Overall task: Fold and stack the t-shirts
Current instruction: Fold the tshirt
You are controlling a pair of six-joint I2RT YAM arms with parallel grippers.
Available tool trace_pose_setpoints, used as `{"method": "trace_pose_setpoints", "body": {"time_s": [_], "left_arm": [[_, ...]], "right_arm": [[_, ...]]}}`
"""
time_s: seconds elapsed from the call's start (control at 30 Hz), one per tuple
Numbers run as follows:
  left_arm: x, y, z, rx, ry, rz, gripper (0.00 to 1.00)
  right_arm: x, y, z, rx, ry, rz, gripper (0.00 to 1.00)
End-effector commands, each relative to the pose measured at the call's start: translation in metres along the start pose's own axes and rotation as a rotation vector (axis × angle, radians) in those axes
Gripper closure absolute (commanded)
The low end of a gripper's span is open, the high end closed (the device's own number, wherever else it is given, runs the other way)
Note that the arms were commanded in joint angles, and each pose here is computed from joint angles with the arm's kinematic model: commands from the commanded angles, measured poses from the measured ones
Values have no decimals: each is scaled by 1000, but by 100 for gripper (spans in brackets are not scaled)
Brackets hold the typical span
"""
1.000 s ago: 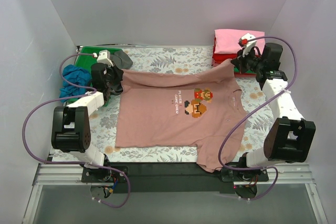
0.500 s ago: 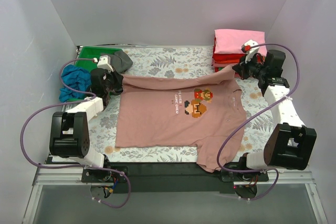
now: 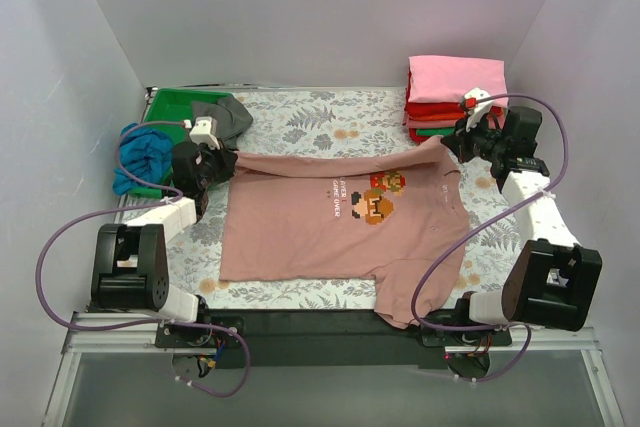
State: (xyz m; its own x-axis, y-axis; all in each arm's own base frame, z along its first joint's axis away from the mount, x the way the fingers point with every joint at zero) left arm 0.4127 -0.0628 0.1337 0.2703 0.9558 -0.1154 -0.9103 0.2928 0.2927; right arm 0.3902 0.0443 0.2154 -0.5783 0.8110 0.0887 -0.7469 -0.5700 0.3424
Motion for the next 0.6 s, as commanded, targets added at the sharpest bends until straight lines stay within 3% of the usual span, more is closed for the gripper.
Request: {"method": "trace_pose_setpoints", "body": {"time_s": [0.0, 0.57], "left_arm": [[2, 9, 14, -45, -43, 9, 100], [5, 14, -4, 30, -13, 36, 100]], "right_arm": [[3, 6, 12, -52, 47, 6, 99], [5, 10, -21, -13, 38, 8, 99]]}}
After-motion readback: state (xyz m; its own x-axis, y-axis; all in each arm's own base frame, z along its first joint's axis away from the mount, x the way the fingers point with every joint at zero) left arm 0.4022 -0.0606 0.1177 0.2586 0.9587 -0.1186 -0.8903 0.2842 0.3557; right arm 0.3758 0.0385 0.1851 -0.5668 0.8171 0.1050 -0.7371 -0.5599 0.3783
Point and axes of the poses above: each gripper's point midway between its finger pads, its own y axis back along the fingers, its own x axis along the line the jaws close on, z = x × y, the point moved 1 cm from there along y, back along the fingers, and after that the axes turned 9 degrees about -y, right-handed, at the moved point
